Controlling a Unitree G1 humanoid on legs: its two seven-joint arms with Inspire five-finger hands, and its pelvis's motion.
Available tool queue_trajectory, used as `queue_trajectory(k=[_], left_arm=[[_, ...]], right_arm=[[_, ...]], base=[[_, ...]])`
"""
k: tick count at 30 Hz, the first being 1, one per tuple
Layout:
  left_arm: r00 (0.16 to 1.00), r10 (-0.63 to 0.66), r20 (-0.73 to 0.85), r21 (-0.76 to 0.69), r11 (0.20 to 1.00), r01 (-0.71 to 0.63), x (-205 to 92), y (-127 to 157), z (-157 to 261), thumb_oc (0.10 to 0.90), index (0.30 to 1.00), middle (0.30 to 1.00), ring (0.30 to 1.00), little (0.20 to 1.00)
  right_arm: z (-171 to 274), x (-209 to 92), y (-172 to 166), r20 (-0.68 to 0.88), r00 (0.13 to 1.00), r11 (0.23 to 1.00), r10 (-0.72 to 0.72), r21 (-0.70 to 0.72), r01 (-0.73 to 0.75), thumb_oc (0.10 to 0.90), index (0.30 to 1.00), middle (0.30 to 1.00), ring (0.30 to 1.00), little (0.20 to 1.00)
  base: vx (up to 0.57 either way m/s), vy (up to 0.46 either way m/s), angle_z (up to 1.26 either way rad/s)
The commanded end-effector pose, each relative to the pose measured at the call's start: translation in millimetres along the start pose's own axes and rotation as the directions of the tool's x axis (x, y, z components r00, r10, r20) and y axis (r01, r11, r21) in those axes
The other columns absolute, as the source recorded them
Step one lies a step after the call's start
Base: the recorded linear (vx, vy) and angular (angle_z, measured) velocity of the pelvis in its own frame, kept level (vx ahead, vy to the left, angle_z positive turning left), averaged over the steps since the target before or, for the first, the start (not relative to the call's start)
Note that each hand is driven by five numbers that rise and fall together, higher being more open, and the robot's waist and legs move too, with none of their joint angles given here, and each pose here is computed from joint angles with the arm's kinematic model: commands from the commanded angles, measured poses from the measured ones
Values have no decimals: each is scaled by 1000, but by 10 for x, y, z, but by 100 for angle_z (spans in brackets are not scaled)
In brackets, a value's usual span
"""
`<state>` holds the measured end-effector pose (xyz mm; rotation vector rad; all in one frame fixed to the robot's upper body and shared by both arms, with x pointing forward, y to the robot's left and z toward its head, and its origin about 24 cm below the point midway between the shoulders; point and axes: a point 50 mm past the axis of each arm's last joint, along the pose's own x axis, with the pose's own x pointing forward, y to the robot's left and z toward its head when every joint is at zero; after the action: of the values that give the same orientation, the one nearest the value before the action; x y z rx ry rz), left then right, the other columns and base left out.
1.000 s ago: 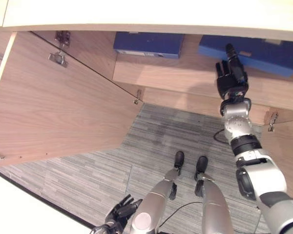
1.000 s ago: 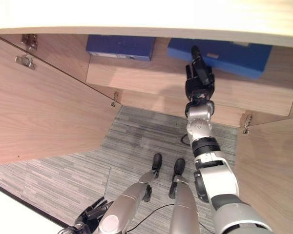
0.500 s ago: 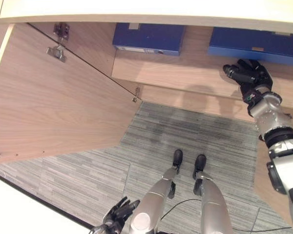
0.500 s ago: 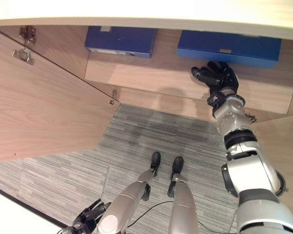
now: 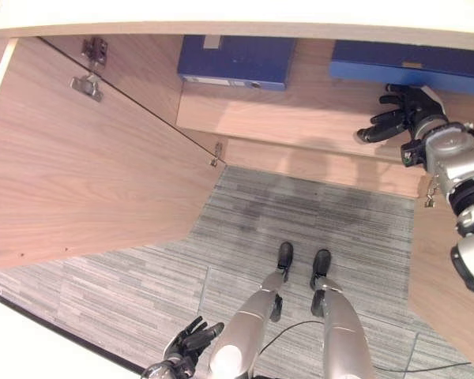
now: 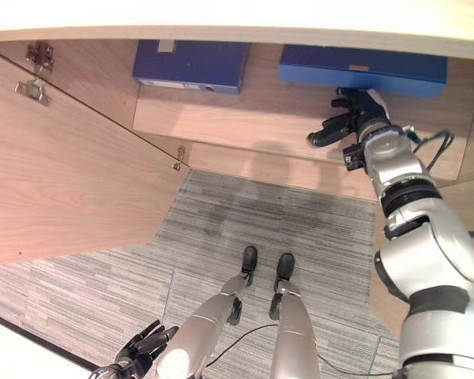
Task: Put the empty folder in the office cabinet
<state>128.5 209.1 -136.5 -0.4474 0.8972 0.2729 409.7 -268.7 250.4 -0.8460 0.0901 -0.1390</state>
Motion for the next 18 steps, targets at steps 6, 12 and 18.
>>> queue_trajectory(k=[6,12,18], left_arm=[[992,128,-5,125,984,-127,-161,530,33,800,900,900,900,900],[996,83,-36,193,978,-75,-114,450,16,800,900,900,900,900],[989,112,-98,232,969,-87,-81,457,-89,800,900,900,900,900]], right_arm=[[-561,-116,550,-285,911,779,299,-477,-406,800,900,900,900,900],[-1143,-502,1451,-477,676,445,562,-515,-733,800,900,900,900,900],[-1528,-779,1889,-583,572,255,577,-536,-805,800,900,900,900,900]], base=[[0,0,0],[0,6,-1],[-11,51,-8]])
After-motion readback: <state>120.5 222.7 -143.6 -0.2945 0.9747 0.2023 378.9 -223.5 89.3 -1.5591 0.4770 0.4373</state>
